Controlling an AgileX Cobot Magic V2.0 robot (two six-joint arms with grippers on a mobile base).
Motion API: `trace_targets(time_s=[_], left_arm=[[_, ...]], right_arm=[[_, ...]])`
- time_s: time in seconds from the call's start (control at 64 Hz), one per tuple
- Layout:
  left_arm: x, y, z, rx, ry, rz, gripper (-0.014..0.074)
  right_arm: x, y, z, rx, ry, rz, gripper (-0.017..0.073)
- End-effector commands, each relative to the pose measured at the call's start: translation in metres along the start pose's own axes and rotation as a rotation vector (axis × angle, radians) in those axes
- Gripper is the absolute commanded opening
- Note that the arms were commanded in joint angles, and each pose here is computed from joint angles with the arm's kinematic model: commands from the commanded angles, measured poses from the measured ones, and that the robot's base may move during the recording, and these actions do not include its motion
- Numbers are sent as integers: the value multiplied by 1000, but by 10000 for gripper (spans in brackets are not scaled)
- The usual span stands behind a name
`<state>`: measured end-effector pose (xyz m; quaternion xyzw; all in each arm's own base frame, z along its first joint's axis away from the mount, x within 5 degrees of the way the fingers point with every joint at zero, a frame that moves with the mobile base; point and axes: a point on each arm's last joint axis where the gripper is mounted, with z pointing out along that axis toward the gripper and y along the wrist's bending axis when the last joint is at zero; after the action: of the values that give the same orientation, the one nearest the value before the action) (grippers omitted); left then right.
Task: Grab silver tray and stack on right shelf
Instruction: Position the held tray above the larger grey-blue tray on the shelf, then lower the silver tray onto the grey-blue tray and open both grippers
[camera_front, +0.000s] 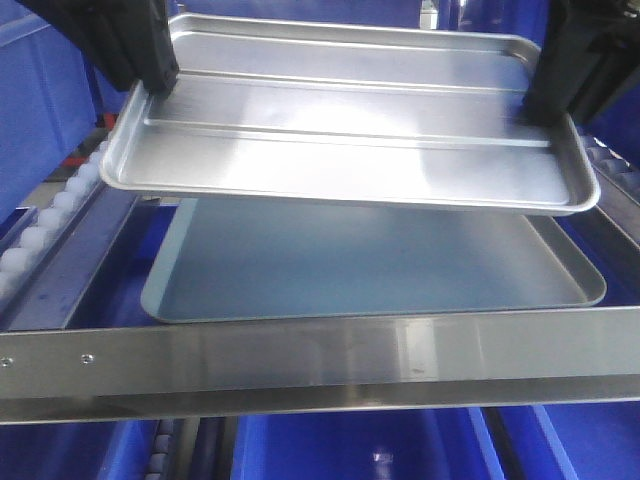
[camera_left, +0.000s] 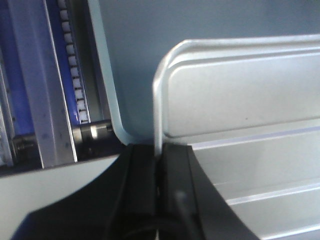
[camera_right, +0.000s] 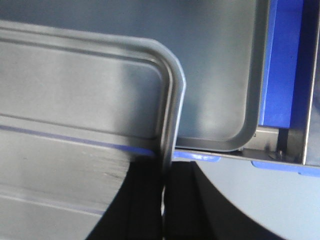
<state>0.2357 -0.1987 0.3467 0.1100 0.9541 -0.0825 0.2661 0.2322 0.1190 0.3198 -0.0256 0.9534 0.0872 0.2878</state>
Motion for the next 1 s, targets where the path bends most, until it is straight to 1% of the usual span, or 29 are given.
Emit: trace_targets(time_s=[0.0,0.047,0.125,0.219,0.313,0.375,0.485,0.547,0.594,0.672,0.719,0.766,0.813,0.923,0.985], left_arm=[[-15,2,-16,37,-118,27,-93],[-18,2,-15,39,-128,21,-93],[-25,1,-10,43,-146,23,-93],[-32,-3,-1,39,-155,77,-93],[-39,-7,13,16,-158,104,-93],[-44,-10,26,-1,-179,133,-93],[-52,-19,48,28,-234,163,-93],[-53,-23,62,43,-244,168,-93],[-53,-26,73,48,-237,162,-93],[-52,-27,90,41,-213,167,-93],[-51,-26,100,33,-195,141,-93],[-51,-22,111,20,-169,87,-93],[-51,-19,119,14,-152,47,-93],[-54,-10,130,11,-119,-14,-93],[-54,-7,132,15,-111,-37,-93]], right_arm=[[-17,4,-19,-50,-155,-63,57],[-19,4,-19,-52,-165,-75,57],[-26,4,-19,-44,-167,-65,57],[-38,2,-15,-22,-159,-62,57],[-52,-2,-6,13,-140,-76,57],[-63,-5,4,38,-123,-89,57],[-74,-9,26,65,-90,-95,57],[-78,-12,40,77,-71,-99,57],[-79,-14,52,86,-53,-95,57],[-79,-17,68,97,-31,-90,57],[-79,-17,79,101,-17,-96,57],[-79,-18,87,111,-9,-105,57],[-79,-19,94,117,-10,-117,57],[-79,-19,105,123,0,-127,57],[-78,-19,109,124,6,-129,57]])
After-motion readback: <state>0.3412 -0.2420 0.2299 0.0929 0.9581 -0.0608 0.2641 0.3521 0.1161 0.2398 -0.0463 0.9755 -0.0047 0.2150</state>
